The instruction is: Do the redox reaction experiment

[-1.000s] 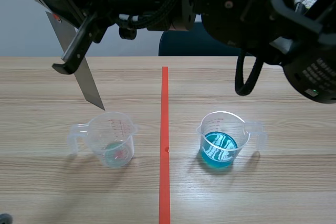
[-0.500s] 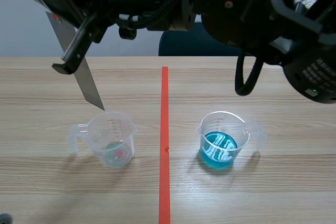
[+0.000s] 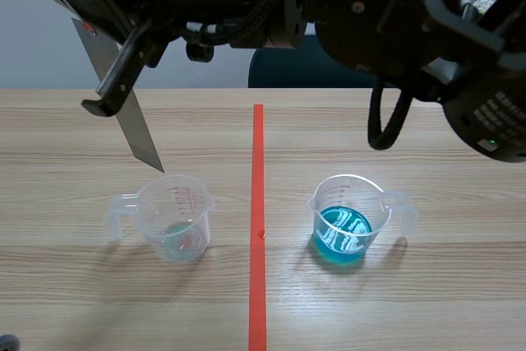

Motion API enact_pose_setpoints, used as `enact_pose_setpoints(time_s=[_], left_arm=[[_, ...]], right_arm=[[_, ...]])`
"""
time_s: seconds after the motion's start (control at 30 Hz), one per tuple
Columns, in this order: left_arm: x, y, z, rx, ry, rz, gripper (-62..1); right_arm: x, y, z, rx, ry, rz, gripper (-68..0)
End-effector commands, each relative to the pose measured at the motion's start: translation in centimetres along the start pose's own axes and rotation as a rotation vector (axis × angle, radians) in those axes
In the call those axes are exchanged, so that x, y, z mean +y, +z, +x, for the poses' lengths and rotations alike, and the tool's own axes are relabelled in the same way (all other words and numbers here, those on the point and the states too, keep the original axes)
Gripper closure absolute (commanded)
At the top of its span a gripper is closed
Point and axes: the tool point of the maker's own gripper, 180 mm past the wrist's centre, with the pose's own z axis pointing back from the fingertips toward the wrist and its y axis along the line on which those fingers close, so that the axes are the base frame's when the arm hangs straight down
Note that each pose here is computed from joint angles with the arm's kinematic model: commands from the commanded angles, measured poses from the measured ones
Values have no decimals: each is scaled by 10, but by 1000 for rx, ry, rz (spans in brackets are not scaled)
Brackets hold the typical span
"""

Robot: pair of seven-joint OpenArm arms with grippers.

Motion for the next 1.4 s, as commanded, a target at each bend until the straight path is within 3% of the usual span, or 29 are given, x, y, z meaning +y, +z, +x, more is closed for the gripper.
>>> enact_pose_setpoints(time_s=[0.0, 0.87, 1.07, 1.27, 1.37], left_arm=[[-2, -2, 12, -39, 0, -5, -623], [-2, -2, 12, -39, 0, -5, -623], [-2, -2, 12, -39, 0, -5, -623], [-2, -2, 12, -39, 0, -5, -623], [-2, -2, 12, -39, 0, -5, -623]], right_arm=[[-5, 0, 13, -37, 18, -9, -7], [-7, 3, 11, -32, 23, -11, -7], [-11, 20, 5, -32, 59, 7, -7], [-16, 50, 7, -29, 127, 32, -7], [-17, 68, 6, -21, 132, 53, -7]])
